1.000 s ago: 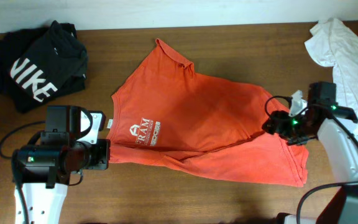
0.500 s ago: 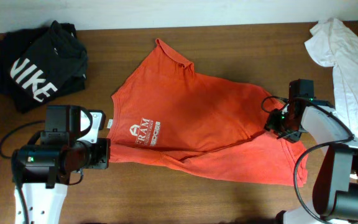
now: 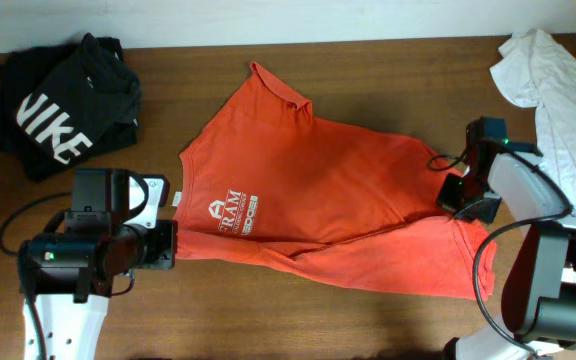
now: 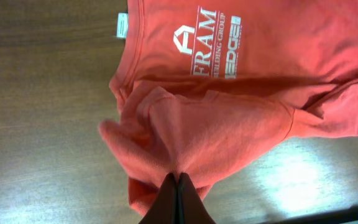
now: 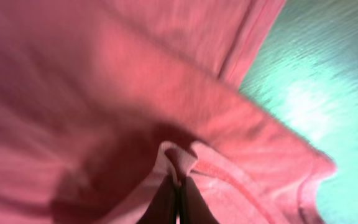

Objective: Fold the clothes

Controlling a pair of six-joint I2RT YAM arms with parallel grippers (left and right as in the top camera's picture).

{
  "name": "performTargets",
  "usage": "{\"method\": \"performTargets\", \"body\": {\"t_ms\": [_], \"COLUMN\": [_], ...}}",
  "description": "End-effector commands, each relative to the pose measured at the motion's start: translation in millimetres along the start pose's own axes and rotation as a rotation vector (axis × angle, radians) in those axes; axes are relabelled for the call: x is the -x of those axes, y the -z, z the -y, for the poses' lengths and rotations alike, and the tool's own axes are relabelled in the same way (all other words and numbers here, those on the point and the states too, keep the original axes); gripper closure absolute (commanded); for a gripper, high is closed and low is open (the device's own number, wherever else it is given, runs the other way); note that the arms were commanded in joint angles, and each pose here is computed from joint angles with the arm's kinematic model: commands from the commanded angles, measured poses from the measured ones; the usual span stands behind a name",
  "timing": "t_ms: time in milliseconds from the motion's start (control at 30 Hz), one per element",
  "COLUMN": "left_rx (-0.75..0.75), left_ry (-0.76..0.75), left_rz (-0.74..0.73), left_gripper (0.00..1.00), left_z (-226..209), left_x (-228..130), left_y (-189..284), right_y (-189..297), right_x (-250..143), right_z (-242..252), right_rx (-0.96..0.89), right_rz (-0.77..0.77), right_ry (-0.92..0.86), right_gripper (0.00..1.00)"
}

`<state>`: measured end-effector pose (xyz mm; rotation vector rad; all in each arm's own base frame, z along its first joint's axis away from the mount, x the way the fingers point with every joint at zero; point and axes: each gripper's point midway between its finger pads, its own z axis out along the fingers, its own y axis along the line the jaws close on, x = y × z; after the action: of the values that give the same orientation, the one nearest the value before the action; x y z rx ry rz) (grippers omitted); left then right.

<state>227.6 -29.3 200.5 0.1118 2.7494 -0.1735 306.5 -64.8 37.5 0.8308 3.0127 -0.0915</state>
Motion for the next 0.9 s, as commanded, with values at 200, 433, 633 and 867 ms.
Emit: {"method": "performTargets", "body": {"t_ms": [200,433,633,867], "left_rx": [0.003,0.002,0.004,0.026], "left_ry": [0.044,0.045,0.052,0.043], "left_rz": [0.115,0.099,0.044,0.127], "left_gripper": [0.99,0.99,0.99,0.99], "left_z": [-2,-5,-11,-22], "left_x": [29,44,66,111], "left_y": [3,-16,-62,-104], "right_y": [95,165,148,91], "right_x": [-24,-55,-46,-38], "right_z": [35,117,105,76], "right_rx": [-0.113,-0.185,-0.071,-0.007], "right_rz": [0.022,0.218,0.202,0.205], "right_ry": [-0.146,-0.366,-0.404,-0.338], "right_gripper": [0.96,0.96,0.96,0.96]}}
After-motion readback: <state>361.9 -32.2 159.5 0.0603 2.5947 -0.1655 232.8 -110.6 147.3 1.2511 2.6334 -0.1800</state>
